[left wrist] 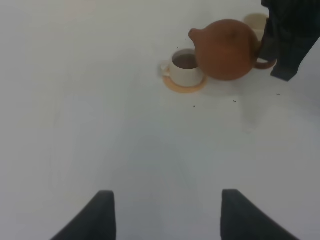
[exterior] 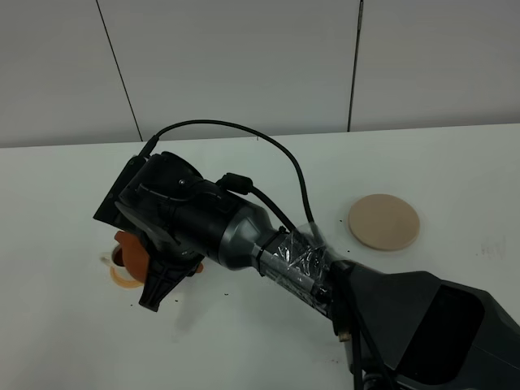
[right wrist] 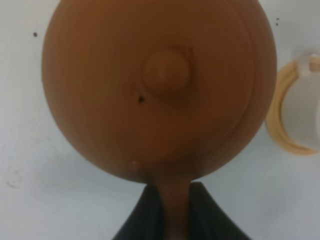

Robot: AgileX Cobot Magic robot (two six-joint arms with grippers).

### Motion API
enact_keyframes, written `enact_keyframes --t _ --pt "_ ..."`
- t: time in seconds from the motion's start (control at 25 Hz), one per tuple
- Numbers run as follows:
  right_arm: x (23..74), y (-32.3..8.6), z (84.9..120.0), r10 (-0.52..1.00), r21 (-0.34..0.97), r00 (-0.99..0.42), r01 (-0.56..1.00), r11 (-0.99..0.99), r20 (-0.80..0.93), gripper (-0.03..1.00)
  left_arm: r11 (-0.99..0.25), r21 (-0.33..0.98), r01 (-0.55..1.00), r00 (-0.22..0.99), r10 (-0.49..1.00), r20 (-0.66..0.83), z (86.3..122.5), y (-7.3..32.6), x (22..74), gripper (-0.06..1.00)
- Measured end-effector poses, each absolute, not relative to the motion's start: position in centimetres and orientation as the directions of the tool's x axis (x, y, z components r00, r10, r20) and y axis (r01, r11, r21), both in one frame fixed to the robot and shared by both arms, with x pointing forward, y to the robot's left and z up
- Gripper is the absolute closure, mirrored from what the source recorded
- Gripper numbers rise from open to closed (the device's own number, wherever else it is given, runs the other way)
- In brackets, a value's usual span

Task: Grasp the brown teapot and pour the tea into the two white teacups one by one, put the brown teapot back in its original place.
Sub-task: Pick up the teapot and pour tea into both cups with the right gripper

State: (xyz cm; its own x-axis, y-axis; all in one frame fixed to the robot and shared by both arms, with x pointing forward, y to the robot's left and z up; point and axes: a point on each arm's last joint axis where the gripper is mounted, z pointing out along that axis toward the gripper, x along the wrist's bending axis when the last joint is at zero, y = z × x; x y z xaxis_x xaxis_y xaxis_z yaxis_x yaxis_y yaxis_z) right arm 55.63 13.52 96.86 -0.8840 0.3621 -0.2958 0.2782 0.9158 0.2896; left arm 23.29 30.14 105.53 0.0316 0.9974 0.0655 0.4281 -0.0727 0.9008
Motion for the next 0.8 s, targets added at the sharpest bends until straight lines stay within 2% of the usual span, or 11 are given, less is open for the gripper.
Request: enact_keyframes --t 0.24,0.52,0.8 --pt "55.5 13.2 98.5 0.371 0.311 -0.875 0.275 0.910 -0.310 0.88 -0.072 0.901 0.428 0.031 0.997 0.065 105.5 30.1 23.3 0.41" --pt "55.5 12.1 96.5 0.383 0.238 -0.885 0.325 0.915 -0.265 0.88 -0.072 0.901 0.428 0.031 0.997 0.065 105.5 30.1 23.3 0.41" --pt "55.9 11.7 96.3 0.402 0.242 -0.886 0.348 0.906 -0.232 0.88 -0.072 0.901 0.428 0.031 0.997 0.065 105.5 30.1 23.3 0.41"
